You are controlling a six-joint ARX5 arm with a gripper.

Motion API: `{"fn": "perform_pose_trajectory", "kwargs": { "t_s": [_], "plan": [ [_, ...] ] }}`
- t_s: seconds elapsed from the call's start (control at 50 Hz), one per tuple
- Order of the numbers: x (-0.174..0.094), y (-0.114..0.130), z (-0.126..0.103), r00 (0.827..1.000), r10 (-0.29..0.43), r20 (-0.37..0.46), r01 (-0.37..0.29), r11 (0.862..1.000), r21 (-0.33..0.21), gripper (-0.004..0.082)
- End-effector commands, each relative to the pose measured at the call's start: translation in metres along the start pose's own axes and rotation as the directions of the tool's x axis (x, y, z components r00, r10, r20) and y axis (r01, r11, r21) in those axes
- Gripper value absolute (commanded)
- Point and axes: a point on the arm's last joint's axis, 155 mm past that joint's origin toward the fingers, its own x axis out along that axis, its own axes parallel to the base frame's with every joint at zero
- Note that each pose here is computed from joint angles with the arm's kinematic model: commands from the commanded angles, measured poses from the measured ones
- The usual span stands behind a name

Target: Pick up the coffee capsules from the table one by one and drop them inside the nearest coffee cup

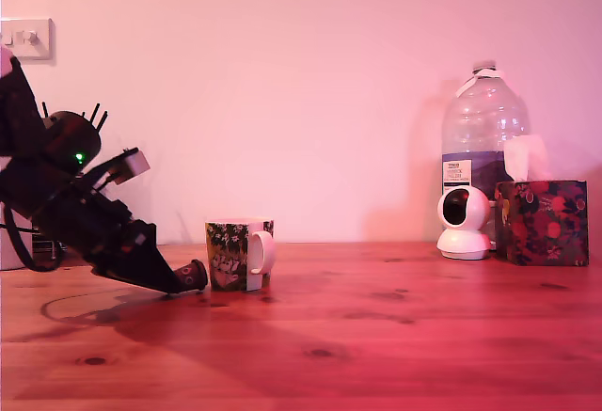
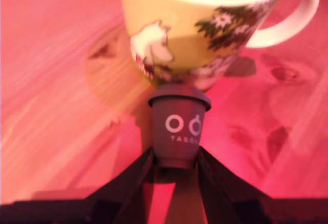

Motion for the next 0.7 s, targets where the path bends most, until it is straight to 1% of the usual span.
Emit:
{"fn": "perform_pose_trajectory", "kwargs": {
  "t_s": [0.0,0.18,0.2,0.28,0.5,0.68],
  "plan": [
    [-0.012,0.003,0.012,0.999,0.018,0.026,-0.018,1.000,0.003,0.0180],
    [-0.028,0.003,0.027,0.998,0.030,0.056,-0.031,0.999,0.013,0.0181],
    [-0.029,0.003,0.029,0.998,0.033,0.060,-0.033,0.999,0.001,0.0182],
    [-0.036,0.002,0.038,0.996,0.041,0.077,-0.042,0.999,0.007,0.0183],
    [-0.053,-0.004,0.062,0.990,0.057,0.130,-0.062,0.997,0.040,0.0183],
    [-0.053,-0.017,0.079,0.986,0.043,0.163,-0.058,0.994,0.088,0.0183]
  ]
}}
